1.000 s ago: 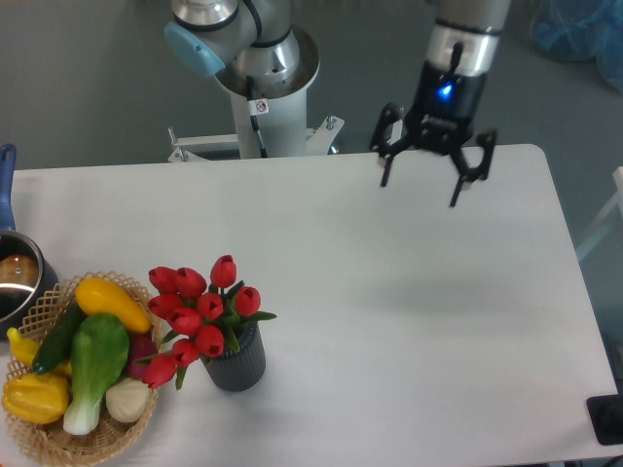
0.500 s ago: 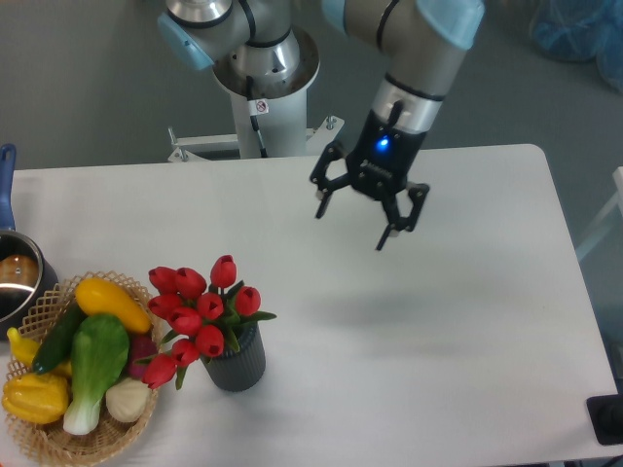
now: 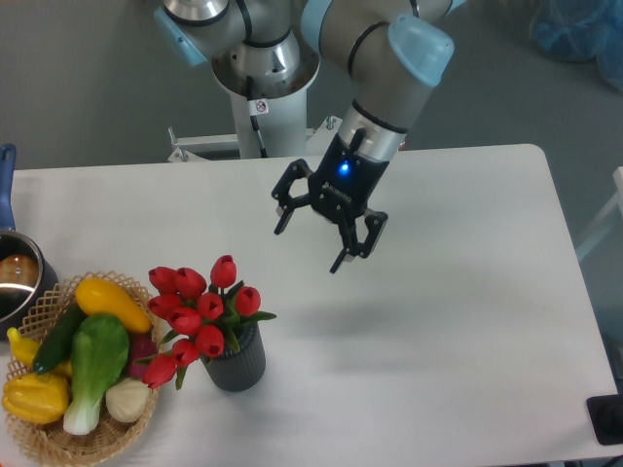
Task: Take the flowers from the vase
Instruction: 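Lower the open gripper toward the red tulip stems above the black vase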
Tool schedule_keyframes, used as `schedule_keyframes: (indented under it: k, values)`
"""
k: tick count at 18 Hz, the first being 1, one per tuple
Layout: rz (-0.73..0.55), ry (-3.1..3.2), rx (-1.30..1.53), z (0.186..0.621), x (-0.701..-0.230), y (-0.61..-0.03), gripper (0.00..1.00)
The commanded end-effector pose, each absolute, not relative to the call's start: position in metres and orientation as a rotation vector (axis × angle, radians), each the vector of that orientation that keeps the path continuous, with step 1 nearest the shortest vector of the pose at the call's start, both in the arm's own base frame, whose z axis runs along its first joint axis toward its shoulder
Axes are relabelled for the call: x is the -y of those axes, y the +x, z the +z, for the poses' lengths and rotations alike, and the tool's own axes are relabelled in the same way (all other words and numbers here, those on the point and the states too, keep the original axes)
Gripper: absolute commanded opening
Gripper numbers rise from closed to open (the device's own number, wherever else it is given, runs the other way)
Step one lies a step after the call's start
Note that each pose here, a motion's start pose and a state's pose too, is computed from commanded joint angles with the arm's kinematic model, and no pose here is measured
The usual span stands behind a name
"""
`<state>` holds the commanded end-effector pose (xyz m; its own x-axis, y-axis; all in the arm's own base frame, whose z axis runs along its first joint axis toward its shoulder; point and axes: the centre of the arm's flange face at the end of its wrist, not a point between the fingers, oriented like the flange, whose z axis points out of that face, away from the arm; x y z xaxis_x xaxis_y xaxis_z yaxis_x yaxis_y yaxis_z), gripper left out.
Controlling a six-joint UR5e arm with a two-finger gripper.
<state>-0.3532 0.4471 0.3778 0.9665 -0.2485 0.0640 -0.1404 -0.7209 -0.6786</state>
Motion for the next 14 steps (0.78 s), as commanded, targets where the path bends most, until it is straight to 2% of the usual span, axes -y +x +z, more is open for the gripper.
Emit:
schedule_keyframes:
  k: [5,14]
  values:
    - [-0.239,-2.324,-0.283,0.376,-0.457,-0.349,1.00]
    - [-0.220,-2.299,-0.321,0.374,-0.477,-0.356,1.00]
